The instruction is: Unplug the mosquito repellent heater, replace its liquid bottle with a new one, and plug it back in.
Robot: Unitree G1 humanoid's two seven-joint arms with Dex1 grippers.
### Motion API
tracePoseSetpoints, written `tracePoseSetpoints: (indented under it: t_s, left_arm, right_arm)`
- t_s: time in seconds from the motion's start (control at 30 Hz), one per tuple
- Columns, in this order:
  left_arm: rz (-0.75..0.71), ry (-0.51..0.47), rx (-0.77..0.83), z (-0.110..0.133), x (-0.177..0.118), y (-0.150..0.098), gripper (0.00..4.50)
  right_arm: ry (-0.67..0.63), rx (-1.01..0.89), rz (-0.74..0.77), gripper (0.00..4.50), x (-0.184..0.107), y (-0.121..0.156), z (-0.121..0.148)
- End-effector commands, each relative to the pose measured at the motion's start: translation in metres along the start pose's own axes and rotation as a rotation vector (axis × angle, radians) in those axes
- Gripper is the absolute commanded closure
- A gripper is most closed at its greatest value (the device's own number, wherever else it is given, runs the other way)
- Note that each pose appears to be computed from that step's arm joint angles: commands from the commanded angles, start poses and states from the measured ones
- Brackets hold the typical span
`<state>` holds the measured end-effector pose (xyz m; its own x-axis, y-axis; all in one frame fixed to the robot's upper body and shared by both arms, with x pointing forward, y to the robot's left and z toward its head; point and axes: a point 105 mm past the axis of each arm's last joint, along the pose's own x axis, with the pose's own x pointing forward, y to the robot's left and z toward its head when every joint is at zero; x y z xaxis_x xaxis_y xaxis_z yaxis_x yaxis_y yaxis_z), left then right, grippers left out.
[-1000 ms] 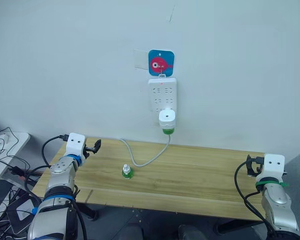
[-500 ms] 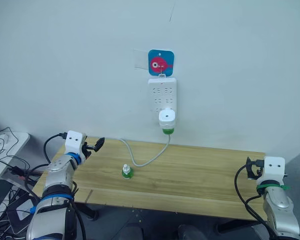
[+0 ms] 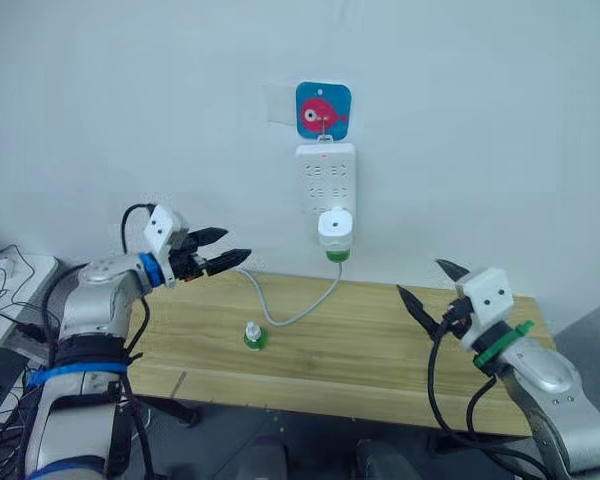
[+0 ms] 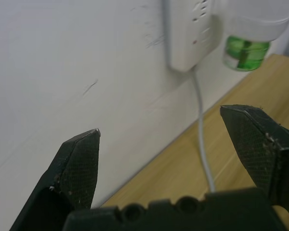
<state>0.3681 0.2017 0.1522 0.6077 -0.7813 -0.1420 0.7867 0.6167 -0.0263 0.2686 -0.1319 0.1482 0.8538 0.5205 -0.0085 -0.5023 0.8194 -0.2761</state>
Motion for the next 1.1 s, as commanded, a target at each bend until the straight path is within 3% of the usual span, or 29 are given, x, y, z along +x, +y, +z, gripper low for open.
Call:
tracePoseSetpoints:
  t_s: [0.03,0.17,0.77,1.1]
  left_arm:
    - [-0.085,-0.032,0.035,0.021,0.015,-0.007,0.6]
    - [-0.104,-0.034,0.065,0.03,0.03,-0.005,1.84]
    - [-0.197,-0.12,0.115,0.055,0.087,-0.013,1.84]
    - [-0.221,-0.145,0.123,0.065,0.109,-0.022,1.84]
  right_arm:
    - [-0.065,-0.005,0.01,0.0,0.009,0.009,0.024]
    - [-0.083,-0.005,0.009,0.0,0.013,0.014,0.035]
    - [-0.171,-0.008,-0.014,0.0,0.023,0.033,0.07]
    - [-0.144,0.009,-0.029,0.0,0.019,0.034,0.067]
